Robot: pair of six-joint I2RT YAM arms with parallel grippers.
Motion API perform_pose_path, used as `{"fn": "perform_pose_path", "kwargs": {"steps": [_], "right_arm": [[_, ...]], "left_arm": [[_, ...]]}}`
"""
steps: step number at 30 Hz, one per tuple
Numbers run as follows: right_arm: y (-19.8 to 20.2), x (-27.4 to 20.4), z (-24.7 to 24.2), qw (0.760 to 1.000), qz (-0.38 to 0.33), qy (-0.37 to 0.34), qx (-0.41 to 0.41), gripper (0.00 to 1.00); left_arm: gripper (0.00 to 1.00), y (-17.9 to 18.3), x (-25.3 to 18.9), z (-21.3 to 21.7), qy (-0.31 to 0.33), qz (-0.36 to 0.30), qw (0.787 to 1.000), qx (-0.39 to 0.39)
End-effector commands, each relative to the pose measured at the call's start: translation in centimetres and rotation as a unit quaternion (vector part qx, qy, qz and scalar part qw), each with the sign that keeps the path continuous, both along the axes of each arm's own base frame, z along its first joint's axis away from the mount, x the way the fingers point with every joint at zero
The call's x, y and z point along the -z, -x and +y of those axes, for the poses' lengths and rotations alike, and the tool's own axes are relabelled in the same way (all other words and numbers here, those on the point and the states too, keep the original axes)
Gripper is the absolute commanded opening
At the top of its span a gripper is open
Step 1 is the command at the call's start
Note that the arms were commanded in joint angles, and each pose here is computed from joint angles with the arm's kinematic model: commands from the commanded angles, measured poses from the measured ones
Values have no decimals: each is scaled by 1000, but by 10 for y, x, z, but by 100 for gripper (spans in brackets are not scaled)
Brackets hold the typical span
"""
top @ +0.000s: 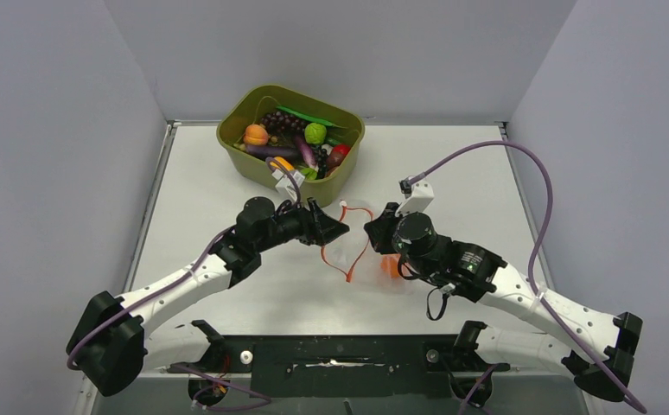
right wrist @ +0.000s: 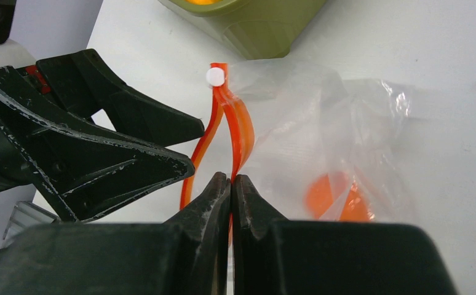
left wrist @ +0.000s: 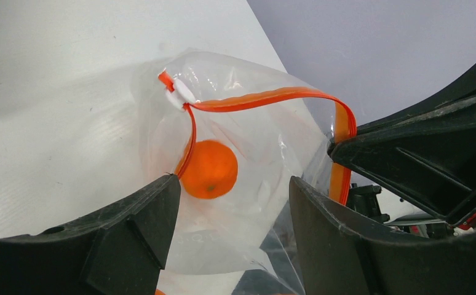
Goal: Place the food in the zip-top bag and seal the zipper
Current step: Place the fake fruit in the zipper food storage bag.
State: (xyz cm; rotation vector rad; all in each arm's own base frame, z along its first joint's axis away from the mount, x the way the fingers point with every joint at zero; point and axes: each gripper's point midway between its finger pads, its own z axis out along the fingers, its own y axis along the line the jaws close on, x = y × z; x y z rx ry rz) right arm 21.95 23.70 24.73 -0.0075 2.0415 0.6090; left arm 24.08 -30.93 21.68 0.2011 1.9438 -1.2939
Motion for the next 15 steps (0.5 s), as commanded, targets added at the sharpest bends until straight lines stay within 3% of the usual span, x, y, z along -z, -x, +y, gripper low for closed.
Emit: {"fn": "perform_pose_path", "kwargs": {"steps": [1, 15], "right_arm": [[-2, -15, -4, 999, -16, -30, 12, 0], [2, -15, -28, 999, -14, -7, 41, 0]], "left_arm": [[64, -1, -45, 0, 35, -49, 998, -2], [64, -8, -53, 24, -32, -82, 995, -48]]}}
